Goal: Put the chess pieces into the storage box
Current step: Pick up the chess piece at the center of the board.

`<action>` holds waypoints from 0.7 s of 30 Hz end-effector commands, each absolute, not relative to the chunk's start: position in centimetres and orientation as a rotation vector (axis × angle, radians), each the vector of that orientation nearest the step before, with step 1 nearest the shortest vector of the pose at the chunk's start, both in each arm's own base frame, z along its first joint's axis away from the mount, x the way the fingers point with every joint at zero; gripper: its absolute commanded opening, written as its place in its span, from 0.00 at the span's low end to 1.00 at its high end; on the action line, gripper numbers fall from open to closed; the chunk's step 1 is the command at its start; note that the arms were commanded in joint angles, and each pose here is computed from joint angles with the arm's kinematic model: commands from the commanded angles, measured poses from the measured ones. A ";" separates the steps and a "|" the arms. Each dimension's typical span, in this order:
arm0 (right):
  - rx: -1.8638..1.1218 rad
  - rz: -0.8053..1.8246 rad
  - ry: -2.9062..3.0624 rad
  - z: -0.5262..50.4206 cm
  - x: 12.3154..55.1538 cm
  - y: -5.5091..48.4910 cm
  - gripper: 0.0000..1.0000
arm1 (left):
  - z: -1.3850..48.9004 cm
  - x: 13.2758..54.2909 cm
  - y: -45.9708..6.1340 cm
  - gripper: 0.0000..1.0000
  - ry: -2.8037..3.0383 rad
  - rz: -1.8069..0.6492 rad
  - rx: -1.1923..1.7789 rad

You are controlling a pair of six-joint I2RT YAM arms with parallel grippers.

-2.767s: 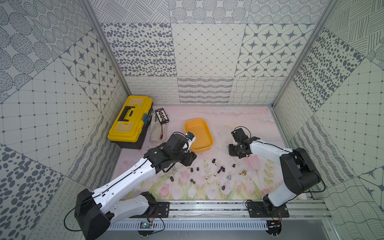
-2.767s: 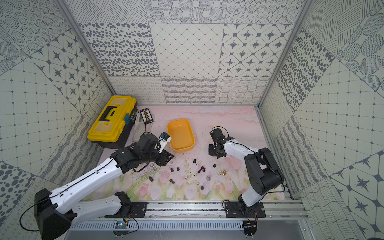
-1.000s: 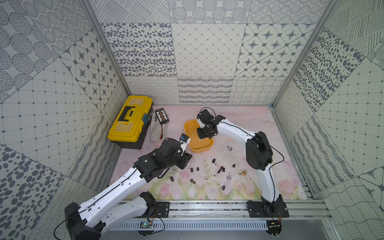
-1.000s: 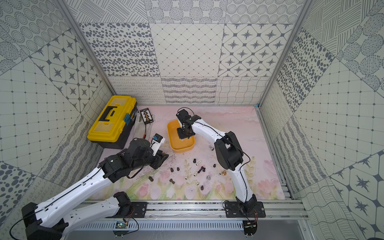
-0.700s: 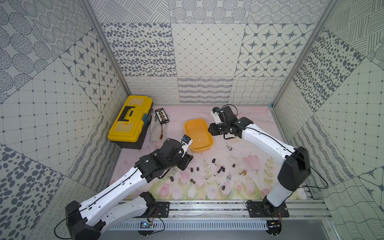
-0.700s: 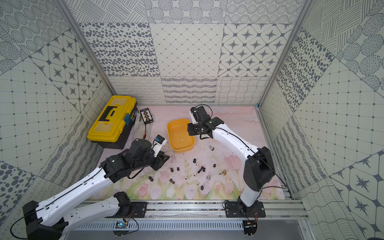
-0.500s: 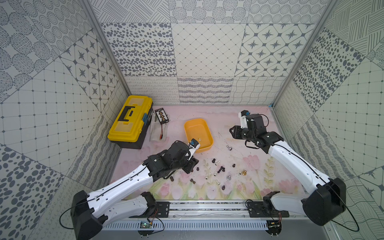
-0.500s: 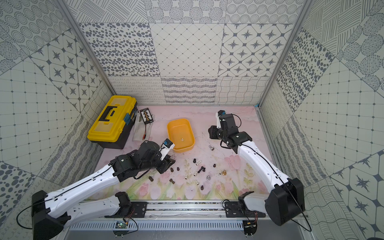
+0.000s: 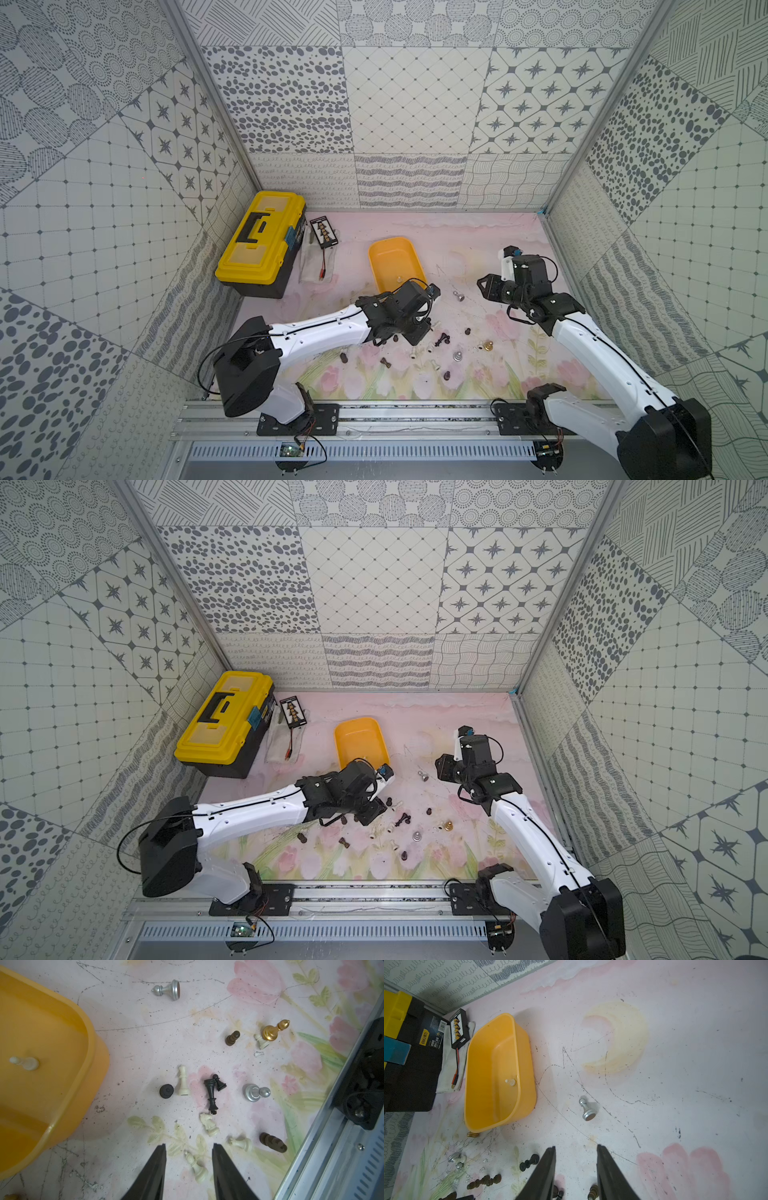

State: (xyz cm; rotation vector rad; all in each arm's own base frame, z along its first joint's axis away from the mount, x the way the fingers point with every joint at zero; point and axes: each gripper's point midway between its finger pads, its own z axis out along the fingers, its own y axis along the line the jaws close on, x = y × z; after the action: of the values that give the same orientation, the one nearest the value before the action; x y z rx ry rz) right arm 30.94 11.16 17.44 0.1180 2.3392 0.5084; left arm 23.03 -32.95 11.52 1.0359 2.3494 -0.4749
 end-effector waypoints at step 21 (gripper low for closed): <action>0.101 0.569 2.269 17.9 30.1 11.5 0.39 | 5.9 27.3 -35.2 0.34 2.500 -0.218 0.980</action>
State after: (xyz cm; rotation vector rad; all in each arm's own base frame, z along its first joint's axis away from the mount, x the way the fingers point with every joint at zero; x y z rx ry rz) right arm 29.87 11.34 17.27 0.1025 2.3074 0.5507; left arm 26.81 -36.15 6.64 1.0025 2.4612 -0.3228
